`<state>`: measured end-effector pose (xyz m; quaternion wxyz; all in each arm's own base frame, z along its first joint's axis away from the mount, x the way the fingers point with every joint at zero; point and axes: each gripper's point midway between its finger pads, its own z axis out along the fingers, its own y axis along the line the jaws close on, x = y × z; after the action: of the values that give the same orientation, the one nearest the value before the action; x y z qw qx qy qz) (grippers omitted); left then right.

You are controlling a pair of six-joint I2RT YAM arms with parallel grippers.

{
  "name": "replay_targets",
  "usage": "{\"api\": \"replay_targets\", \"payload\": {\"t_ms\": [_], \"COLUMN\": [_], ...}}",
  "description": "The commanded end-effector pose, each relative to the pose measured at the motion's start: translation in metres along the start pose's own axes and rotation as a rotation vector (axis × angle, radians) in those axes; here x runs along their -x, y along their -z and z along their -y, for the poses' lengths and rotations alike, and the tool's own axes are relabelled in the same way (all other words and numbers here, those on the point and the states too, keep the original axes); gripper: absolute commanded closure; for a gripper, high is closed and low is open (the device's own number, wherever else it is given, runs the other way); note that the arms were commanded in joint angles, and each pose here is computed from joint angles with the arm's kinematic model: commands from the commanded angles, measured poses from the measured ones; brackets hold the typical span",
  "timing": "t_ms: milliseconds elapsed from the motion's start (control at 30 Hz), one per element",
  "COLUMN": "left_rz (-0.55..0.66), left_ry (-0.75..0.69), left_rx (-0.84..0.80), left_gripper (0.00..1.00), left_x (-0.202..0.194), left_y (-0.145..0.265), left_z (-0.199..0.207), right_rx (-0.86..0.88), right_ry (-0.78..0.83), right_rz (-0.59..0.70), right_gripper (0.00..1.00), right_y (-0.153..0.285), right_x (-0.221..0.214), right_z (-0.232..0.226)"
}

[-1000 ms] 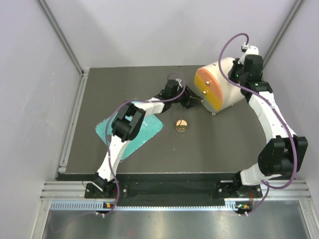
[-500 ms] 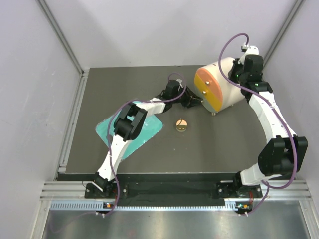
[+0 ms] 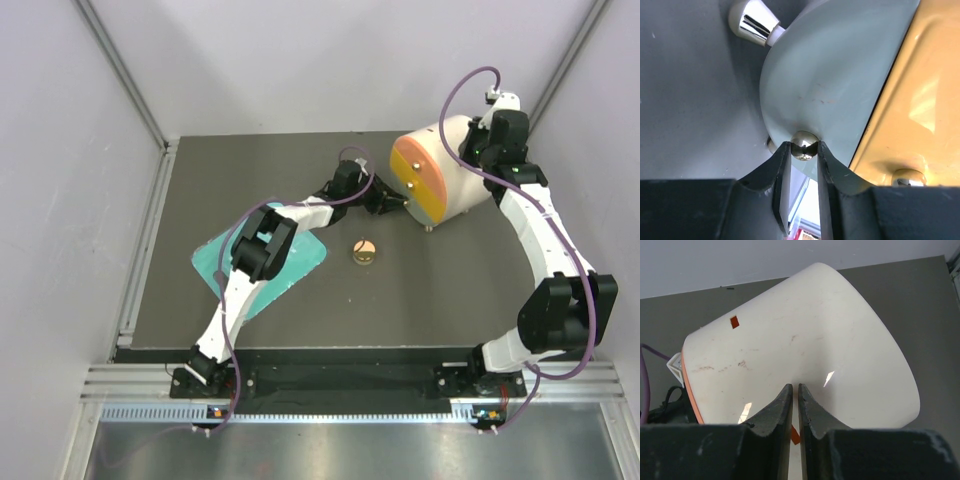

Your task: Organize the makeup

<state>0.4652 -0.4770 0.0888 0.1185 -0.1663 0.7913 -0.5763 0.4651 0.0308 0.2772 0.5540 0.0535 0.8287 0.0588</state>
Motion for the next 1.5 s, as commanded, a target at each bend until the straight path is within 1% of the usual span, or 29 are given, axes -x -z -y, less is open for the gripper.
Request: {"api": "replay_targets", "payload": {"t_ms": [0, 200, 700, 900, 1067, 1467], "left_rz": [0.003, 0.01, 0.039, 0.046, 0.05, 0.04], "left_ry": [-0.029, -0.04, -0.102, -0.102, -0.115, -0.125], "left_rx": [-0.054, -0.036, 0.011, 0.022, 0.056, 0.086], "left_gripper": [1.0, 1.0, 1.0, 1.0, 1.0, 1.0], "left_x": [-0.001, -0.002, 0.006, 0.008, 0.01, 0.001], "left_y": [-0.004, 0.002, 0.046, 0.061, 0.068, 0.082], "left_z": [0.014, 0.008, 0.003, -0.002, -0.01, -0.02], "right_rx": [-0.011, -0.01, 0.025, 0.027, 0.027, 0.03], "right_ry": [0.008, 0.011, 0.009, 0.006, 0.006, -0.001], "right_rz": [-0.056, -0.058, -0.07, -0.072, -0.077, -0.085], "right_gripper": [0.9, 0.9, 0.89, 0.89, 0.89, 0.89], "right_y": [-0.002, -0.003, -0.008, -0.007, -0.007, -0.007], "right_x": [-0.017, -0.018, -0.02, -0.021, -0.023, -0.028], "right_z": [0.008, 0.007, 0.001, 0.001, 0.001, 0.001]}}
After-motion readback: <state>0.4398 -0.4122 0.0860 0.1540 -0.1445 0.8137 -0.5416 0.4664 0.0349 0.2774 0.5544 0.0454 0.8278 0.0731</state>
